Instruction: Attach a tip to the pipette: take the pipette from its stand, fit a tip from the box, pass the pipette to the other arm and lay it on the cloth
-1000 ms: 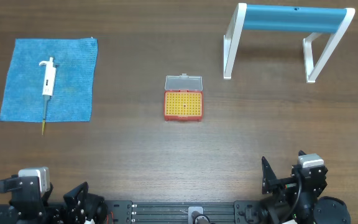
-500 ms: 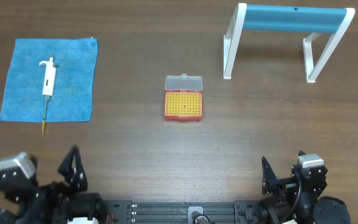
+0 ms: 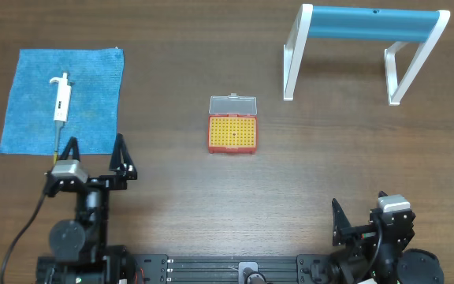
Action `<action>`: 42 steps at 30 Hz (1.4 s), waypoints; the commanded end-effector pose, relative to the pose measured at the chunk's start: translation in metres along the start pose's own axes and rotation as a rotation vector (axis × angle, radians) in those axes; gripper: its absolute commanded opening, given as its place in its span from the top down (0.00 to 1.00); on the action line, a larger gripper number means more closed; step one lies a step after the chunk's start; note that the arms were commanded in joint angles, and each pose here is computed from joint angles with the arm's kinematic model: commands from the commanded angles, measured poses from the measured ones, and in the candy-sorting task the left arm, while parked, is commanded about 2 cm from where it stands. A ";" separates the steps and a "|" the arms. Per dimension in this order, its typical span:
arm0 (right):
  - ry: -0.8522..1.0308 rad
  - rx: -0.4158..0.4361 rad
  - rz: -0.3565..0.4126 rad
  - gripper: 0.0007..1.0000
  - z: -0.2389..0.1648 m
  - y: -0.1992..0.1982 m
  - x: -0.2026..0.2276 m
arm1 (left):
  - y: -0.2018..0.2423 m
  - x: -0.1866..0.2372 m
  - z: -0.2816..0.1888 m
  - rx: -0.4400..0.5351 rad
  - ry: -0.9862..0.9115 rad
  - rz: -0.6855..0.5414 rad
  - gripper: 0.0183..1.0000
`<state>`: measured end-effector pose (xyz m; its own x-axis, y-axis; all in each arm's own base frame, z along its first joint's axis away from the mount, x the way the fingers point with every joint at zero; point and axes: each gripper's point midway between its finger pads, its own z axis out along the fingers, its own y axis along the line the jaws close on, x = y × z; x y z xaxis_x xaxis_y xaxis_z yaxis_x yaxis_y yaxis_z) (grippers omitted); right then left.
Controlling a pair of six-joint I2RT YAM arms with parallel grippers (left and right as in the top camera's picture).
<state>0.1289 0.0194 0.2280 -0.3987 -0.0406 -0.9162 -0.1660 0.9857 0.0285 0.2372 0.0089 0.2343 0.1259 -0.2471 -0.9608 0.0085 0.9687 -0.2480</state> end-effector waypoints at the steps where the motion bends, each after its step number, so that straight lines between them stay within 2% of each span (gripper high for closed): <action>1: 0.000 0.015 0.013 0.10 0.001 -0.002 -0.001 | 0.009 0.042 0.003 -0.005 0.062 -0.025 0.01; 5: 0.000 0.015 0.013 0.10 0.001 -0.002 -0.001 | 0.020 0.076 -0.001 -0.049 0.195 -0.031 0.01; 39: 0.000 0.016 0.014 0.10 0.001 -0.002 -0.001 | 0.020 0.076 -0.001 -0.051 0.193 -0.031 0.01; 42: -0.025 0.040 0.053 0.10 0.003 -0.005 -0.006 | 0.020 0.076 -0.001 -0.051 0.193 -0.031 0.01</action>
<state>0.1291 0.0186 0.2283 -0.3985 -0.0328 -0.9166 -0.1567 0.9871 0.0329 0.2463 0.0096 0.1568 -0.0675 -0.2698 -0.9606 -0.0436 0.9626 -0.2673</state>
